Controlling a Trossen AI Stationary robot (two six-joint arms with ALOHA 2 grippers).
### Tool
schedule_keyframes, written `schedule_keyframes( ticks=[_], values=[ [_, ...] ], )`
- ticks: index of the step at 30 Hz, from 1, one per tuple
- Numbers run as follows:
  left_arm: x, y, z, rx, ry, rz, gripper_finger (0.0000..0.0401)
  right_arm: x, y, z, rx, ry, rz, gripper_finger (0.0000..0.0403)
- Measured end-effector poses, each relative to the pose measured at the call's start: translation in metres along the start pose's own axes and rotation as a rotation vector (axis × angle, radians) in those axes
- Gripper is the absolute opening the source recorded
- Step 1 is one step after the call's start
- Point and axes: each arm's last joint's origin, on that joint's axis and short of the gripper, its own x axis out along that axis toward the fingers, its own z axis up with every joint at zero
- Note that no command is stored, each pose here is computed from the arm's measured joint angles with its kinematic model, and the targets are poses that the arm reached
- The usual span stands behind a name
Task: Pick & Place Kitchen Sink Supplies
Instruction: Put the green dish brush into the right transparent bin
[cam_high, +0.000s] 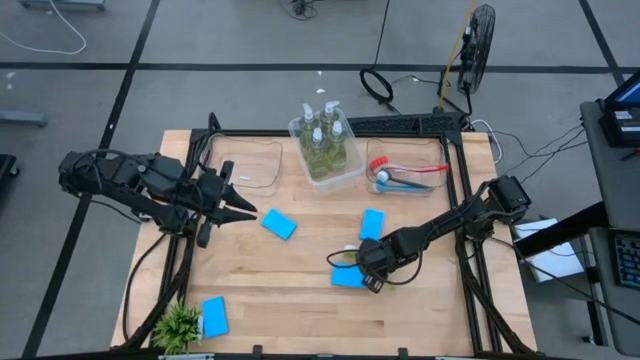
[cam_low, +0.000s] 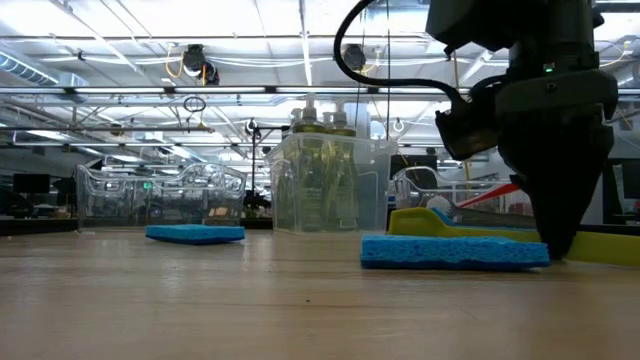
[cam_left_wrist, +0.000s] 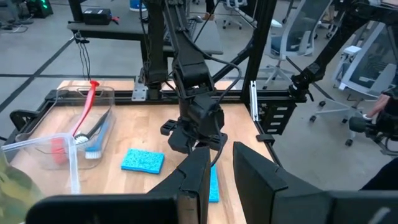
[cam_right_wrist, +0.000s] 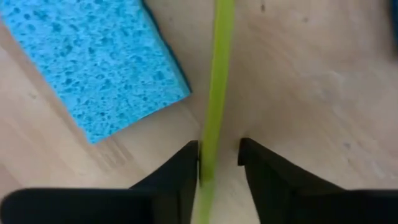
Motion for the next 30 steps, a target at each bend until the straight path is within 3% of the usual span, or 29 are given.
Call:
schedule_keyframes(
  ticks=[8, 15, 22, 30],
  values=[
    [0.000, 0.001, 0.000, -0.008, -0.005, 0.026, 0.0072, 0.002, -0.006, -0.003, 0.011, 0.014, -0.042, 0.0017],
    [0.000, 0.001, 0.001, -0.011, -0.011, 0.041, 0.0072, -0.023, -0.011, -0.005, 0.034, -0.078, -0.043, 0.0016],
    [0.000, 0.001, 0.001, -0.011, -0.014, 0.041, 0.0072, -0.093, -0.013, -0.005, 0.032, -0.312, 0.220, 0.0011],
    [0.000, 0.001, 0.001, -0.011, -0.015, 0.042, 0.0072, -0.182, -0.023, -0.020, -0.262, -0.750, 0.536, 0.0009]
  ],
)
